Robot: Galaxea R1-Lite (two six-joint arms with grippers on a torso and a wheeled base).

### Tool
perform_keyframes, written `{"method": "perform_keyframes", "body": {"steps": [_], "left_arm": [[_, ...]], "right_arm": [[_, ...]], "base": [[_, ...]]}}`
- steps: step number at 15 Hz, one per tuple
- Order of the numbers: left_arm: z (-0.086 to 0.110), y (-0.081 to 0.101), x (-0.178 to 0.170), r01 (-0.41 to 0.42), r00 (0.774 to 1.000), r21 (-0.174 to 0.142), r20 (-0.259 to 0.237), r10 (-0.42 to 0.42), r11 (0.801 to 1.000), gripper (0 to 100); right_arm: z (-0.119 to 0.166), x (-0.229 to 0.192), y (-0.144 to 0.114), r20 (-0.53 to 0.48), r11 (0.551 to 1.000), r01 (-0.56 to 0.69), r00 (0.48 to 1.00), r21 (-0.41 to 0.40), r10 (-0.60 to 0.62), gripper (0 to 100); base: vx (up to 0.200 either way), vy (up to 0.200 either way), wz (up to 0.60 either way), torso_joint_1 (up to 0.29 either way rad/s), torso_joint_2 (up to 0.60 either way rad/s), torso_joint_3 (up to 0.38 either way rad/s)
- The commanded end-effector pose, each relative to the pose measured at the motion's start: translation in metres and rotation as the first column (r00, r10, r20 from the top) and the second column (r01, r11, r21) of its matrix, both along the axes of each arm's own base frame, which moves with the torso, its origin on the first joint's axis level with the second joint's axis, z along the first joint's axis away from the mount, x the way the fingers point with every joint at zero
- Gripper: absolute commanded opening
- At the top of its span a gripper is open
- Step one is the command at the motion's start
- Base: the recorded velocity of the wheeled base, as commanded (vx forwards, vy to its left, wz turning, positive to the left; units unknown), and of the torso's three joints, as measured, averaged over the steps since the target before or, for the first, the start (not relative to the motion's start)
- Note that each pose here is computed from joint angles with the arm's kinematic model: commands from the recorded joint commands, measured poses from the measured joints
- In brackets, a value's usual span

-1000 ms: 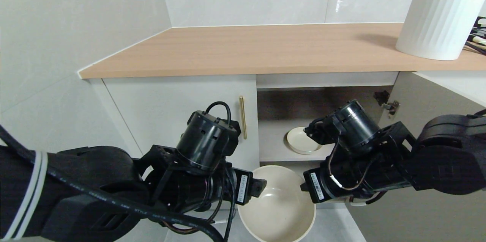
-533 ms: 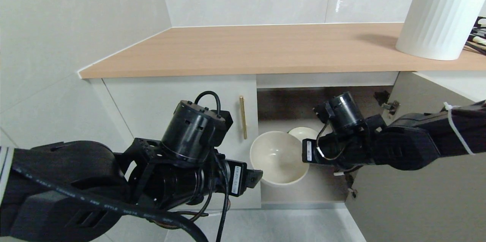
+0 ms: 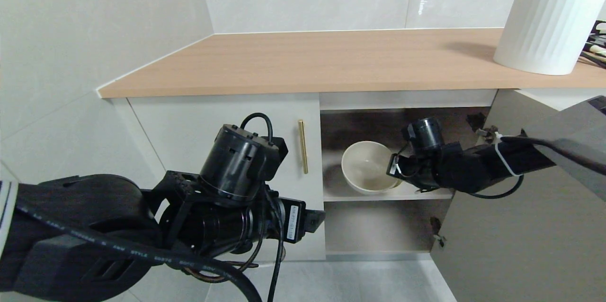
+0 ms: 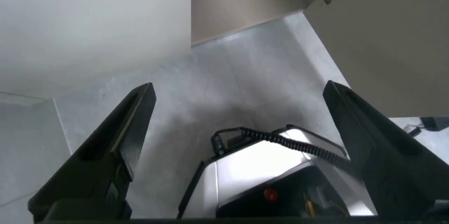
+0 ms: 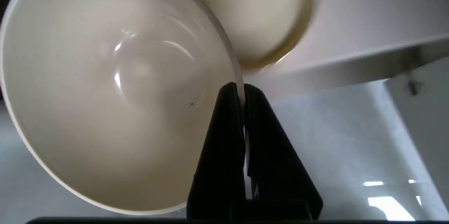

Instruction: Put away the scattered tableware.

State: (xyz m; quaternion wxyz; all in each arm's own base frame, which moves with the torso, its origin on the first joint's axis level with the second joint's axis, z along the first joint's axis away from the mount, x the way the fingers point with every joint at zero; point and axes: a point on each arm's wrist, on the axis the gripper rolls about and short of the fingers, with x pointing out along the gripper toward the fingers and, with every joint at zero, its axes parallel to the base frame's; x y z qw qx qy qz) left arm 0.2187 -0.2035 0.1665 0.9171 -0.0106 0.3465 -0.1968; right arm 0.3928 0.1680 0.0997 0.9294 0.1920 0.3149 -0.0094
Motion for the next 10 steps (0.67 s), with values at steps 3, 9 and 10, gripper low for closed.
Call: {"method": "perform_keyframes", "body": {"steps": [3,9,10], "left_arm": [[0.000,0.001,0.001,-0.005,1.000,-0.002,0.001,0.005,1.000,100],[-0.001,0.000,0.001,-0.005,1.000,0.002,-0.002,0.005,1.000,100],[-0.001,0.000,0.001,-0.005,1.000,0.002,-0.002,0.005,1.000,100]], "right_arm": [[-0.031,0.031,-0.006,-0.012,0.996,0.086,0.996,0.003,-0.086,0],[-0.030,0.051,-0.020,0.024,0.988,0.153,0.988,0.027,-0.153,0],[-0.030,0.054,-0.023,0.031,0.985,0.169,0.985,0.024,-0.169,0]], "base": [[0.000,0.000,0.00,0.000,0.00,0.000],[0.000,0.000,0.00,0.000,0.00,0.000],[0.000,0.000,0.00,0.000,0.00,0.000]]}}
